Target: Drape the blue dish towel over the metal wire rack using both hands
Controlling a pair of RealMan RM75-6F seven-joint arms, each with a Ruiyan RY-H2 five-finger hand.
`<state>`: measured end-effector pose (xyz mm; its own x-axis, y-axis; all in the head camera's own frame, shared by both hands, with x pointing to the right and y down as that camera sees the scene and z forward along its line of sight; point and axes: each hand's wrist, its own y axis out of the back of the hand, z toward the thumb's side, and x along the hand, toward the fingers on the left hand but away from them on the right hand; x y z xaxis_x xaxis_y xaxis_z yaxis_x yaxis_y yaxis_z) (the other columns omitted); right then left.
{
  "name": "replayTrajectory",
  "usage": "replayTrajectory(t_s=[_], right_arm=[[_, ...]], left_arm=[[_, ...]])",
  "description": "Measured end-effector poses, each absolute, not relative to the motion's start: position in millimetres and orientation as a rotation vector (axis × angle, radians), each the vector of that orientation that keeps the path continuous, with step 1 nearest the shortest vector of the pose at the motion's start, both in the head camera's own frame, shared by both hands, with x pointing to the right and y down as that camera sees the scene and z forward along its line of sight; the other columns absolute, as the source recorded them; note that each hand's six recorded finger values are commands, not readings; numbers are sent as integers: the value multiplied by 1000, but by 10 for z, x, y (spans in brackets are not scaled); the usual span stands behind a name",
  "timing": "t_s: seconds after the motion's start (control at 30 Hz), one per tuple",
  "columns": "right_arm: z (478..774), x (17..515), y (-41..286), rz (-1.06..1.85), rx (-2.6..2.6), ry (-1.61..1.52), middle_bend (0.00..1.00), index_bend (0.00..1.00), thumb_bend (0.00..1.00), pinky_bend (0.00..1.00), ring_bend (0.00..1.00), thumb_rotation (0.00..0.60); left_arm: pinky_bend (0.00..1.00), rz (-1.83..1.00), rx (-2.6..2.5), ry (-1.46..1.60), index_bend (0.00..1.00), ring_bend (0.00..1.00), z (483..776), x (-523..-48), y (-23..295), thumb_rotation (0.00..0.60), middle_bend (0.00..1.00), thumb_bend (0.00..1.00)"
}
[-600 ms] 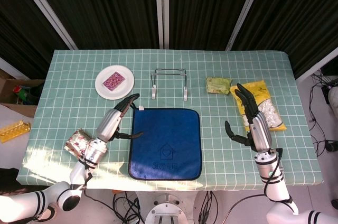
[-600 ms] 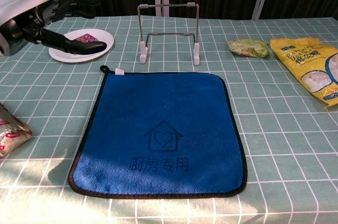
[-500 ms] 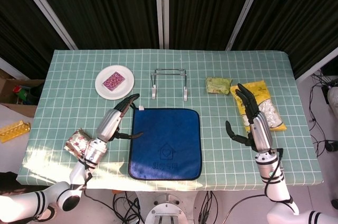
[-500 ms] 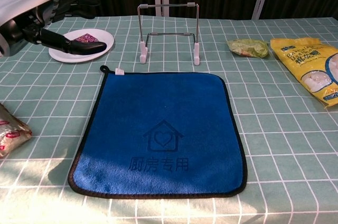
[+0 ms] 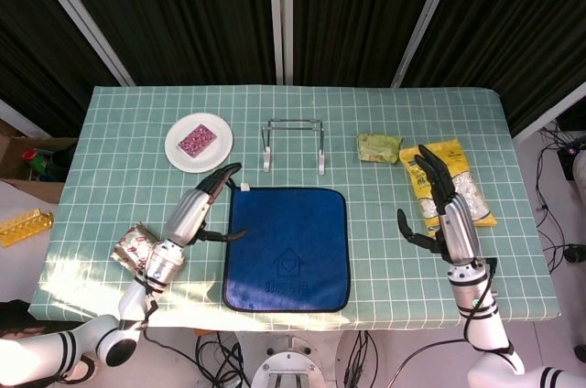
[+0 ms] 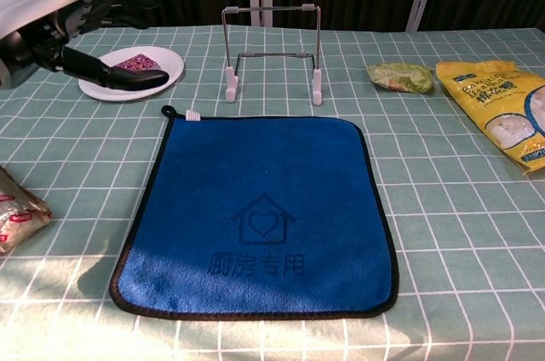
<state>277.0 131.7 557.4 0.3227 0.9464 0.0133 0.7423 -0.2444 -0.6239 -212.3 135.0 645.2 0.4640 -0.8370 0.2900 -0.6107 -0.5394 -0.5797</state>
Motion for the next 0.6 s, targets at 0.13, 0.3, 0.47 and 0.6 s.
replayTrajectory(t_s=[0.13, 0.3, 0.47, 0.6], right_arm=[[5534, 2812, 1311, 511, -2050, -1482, 0, 0, 437, 0, 0, 600], [5470, 2894, 1301, 520, -2026, -1489, 0, 0, 436, 0, 0, 600], [5444, 2955, 1296, 515, -2009, -1517, 0, 0, 435, 0, 0, 600], [5437, 2967, 1318, 502, -2006, -1535, 0, 0, 436, 0, 0, 600]], left_arm=[[160, -834, -2256, 1111, 36, 86, 6430, -2178, 1410, 562, 65, 172], [175, -942, -2110, 882, 64, 96, 6361, -2342, 1632, 600, 88, 175], [206, -1048, -1951, 648, 108, 128, 6229, -2589, 2009, 600, 138, 183], [240, -1106, -1918, 546, 122, 144, 6119, -2747, 2327, 600, 157, 188]])
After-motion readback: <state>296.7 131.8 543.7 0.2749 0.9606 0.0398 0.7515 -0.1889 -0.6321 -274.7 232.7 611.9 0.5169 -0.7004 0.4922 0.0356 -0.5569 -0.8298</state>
